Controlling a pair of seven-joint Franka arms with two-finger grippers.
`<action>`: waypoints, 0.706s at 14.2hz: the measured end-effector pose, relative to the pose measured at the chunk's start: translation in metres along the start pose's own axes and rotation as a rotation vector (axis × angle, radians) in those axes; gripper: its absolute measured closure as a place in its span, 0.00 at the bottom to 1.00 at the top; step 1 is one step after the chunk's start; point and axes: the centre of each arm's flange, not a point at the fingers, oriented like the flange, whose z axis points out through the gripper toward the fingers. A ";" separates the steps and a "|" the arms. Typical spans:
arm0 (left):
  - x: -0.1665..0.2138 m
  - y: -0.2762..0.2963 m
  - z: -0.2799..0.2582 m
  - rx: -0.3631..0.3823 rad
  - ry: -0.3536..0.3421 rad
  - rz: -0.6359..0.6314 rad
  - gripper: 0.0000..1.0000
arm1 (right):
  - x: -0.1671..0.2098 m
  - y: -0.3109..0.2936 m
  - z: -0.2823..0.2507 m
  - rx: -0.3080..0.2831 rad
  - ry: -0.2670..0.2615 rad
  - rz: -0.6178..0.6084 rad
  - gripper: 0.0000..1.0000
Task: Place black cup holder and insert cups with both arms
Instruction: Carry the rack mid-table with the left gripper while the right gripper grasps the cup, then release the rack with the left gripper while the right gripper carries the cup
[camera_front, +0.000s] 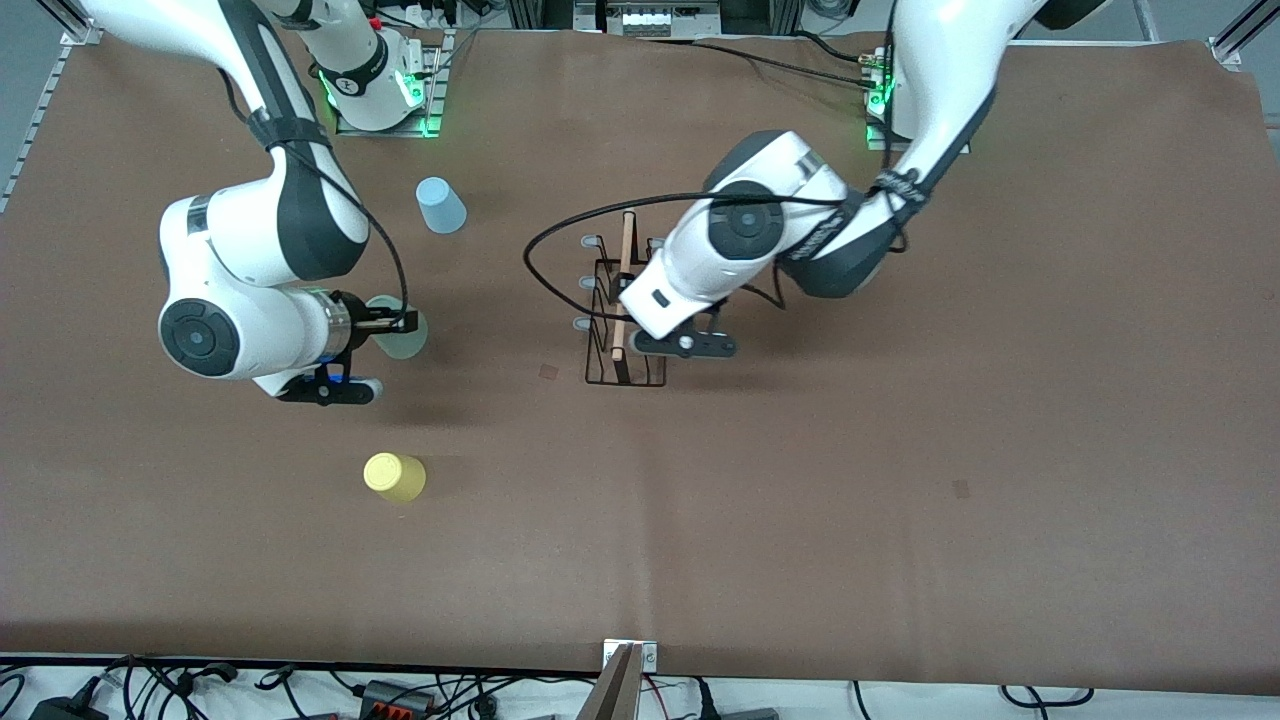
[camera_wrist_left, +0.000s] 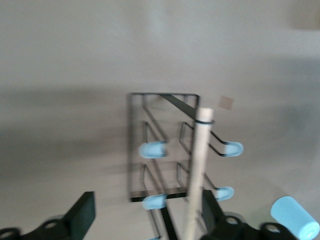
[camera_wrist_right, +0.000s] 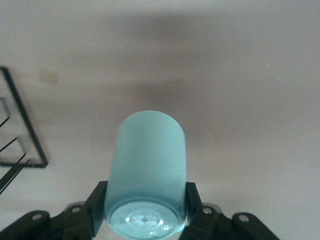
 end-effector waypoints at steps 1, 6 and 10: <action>0.008 -0.022 -0.022 0.016 -0.001 0.015 0.00 | -0.008 -0.019 -0.006 -0.009 0.000 -0.007 0.34; 0.036 -0.139 -0.093 0.074 -0.049 0.035 0.00 | -0.065 -0.132 0.001 -0.007 -0.047 -0.096 0.34; 0.040 -0.207 -0.140 0.136 -0.014 0.032 0.00 | -0.100 -0.189 0.017 -0.013 -0.076 -0.084 0.34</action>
